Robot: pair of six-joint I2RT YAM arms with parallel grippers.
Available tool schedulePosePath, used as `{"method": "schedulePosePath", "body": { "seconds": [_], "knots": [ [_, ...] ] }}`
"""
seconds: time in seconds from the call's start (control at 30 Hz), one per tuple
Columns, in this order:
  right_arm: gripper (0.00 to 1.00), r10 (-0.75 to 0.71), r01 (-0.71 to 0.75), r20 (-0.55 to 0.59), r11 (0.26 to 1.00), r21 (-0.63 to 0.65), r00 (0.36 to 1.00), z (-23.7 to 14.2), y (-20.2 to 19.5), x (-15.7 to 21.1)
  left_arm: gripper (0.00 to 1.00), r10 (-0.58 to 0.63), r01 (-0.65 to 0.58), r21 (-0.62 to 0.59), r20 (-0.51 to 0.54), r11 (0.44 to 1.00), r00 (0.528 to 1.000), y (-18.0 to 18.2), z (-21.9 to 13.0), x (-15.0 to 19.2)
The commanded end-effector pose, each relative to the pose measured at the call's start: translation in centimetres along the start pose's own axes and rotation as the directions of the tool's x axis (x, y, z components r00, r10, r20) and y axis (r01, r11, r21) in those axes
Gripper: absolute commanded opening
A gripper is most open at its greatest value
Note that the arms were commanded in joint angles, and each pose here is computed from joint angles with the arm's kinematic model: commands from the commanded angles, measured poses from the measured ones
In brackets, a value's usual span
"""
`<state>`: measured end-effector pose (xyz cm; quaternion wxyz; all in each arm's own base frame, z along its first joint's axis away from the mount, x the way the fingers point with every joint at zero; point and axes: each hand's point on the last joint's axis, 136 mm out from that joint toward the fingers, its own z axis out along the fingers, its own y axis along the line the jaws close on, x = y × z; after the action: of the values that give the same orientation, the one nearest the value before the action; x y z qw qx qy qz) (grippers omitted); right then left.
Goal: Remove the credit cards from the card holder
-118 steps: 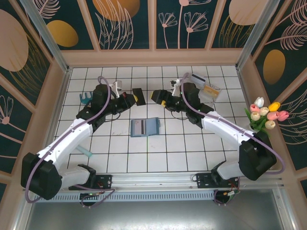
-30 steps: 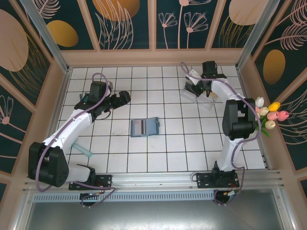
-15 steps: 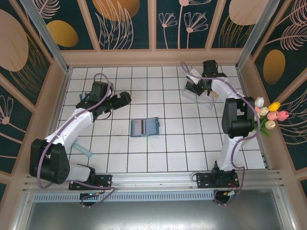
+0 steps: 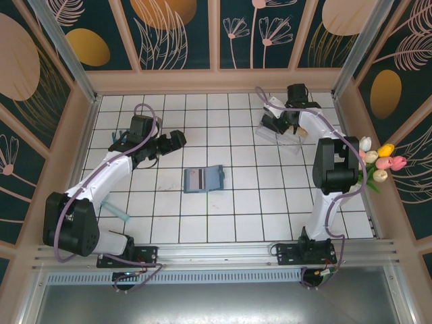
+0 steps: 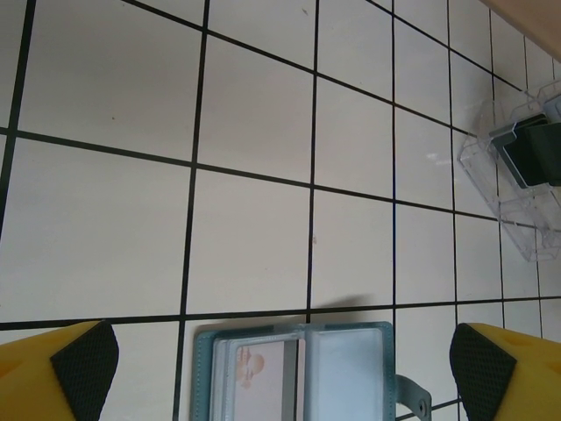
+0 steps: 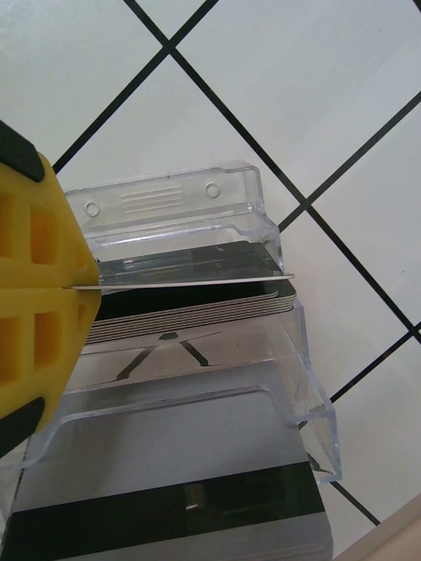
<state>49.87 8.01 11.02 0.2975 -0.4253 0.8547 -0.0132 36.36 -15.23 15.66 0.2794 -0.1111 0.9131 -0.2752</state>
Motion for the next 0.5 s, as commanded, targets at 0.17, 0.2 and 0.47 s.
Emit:
{"method": "schedulePosePath", "body": {
  "seconds": [0.17, 0.2, 0.47],
  "knots": [
    [0.10, 0.032, -0.032, -0.037, 0.999, -0.008, 0.999, 1.2, -0.7, 0.4, 0.99, -0.016, 0.016, 0.034, -0.018, 0.999, 1.000, -0.4, 0.6, 0.0],
    [0.12, 0.037, -0.038, -0.034, 0.999, -0.009, 0.999, 1.2, -0.7, 0.2, 0.99, -0.016, 0.016, 0.037, -0.018, 0.999, 1.000, -0.5, 0.6, 0.0],
    [0.24, 0.064, -0.064, -0.025, 0.998, 0.016, 0.998, 1.5, -1.3, -0.3, 0.98, -0.017, 0.018, 0.043, -0.023, 0.999, 1.000, -0.5, 0.7, 0.0]
  ]
}}
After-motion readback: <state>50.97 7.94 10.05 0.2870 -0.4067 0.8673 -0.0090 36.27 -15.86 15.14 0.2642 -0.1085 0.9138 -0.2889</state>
